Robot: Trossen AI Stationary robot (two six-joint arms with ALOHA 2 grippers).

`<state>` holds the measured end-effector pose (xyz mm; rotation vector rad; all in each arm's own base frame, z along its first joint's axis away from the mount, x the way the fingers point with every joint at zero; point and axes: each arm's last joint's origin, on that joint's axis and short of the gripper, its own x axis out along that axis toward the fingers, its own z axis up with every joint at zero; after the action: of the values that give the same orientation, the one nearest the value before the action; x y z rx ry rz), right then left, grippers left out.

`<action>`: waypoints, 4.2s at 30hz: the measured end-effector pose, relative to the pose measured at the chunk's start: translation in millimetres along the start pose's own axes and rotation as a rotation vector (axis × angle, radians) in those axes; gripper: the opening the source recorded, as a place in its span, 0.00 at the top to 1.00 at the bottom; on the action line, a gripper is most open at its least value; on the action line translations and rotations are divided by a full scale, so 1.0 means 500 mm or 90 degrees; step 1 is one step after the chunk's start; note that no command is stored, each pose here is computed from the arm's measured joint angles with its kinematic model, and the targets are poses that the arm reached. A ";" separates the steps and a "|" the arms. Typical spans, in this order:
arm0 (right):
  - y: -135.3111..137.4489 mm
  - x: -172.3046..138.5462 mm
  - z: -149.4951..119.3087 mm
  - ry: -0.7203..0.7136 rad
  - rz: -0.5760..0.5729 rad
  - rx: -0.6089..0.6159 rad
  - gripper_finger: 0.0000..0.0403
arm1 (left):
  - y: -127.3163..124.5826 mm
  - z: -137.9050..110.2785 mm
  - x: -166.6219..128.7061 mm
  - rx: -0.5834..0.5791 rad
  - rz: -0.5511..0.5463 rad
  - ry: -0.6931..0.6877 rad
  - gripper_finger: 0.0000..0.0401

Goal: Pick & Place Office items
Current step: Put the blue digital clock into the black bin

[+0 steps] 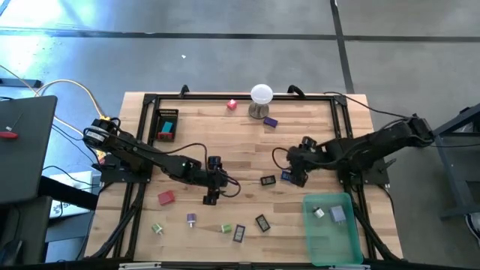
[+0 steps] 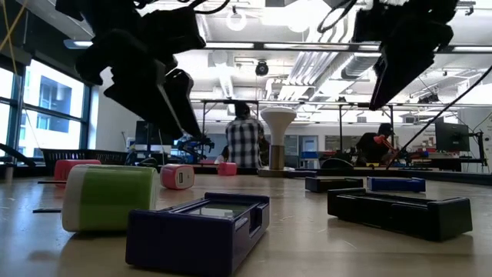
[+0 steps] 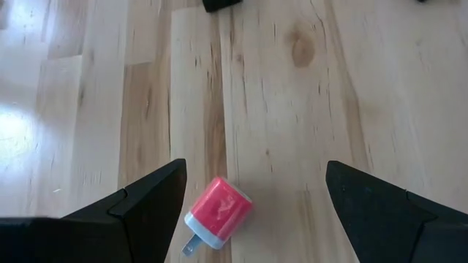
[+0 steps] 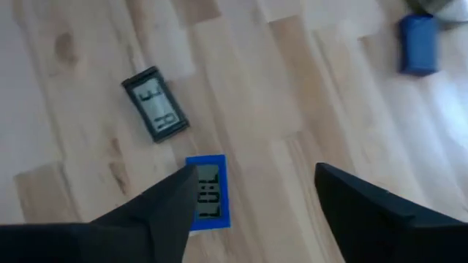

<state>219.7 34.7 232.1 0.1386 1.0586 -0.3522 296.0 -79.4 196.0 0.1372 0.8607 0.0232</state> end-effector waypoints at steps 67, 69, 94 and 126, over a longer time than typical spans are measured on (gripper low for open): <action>0.024 0.207 -0.091 0.185 0.058 -0.026 0.68 | 0.084 0.007 0.018 -0.091 0.017 0.000 0.21; 0.022 0.204 -0.091 0.179 0.051 -0.028 0.68 | 0.084 0.007 0.018 -0.091 0.017 0.000 0.21; 0.093 0.111 0.044 -0.211 0.161 -0.149 0.68 | 0.045 0.066 0.032 0.361 0.098 -0.188 0.21; 0.104 0.102 0.055 -0.239 0.246 -0.158 0.68 | -0.013 0.096 0.091 0.711 0.278 -0.325 0.39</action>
<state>283.1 64.6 198.5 0.0489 0.6754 0.1024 361.5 -87.6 191.8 1.3194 0.2335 -0.0839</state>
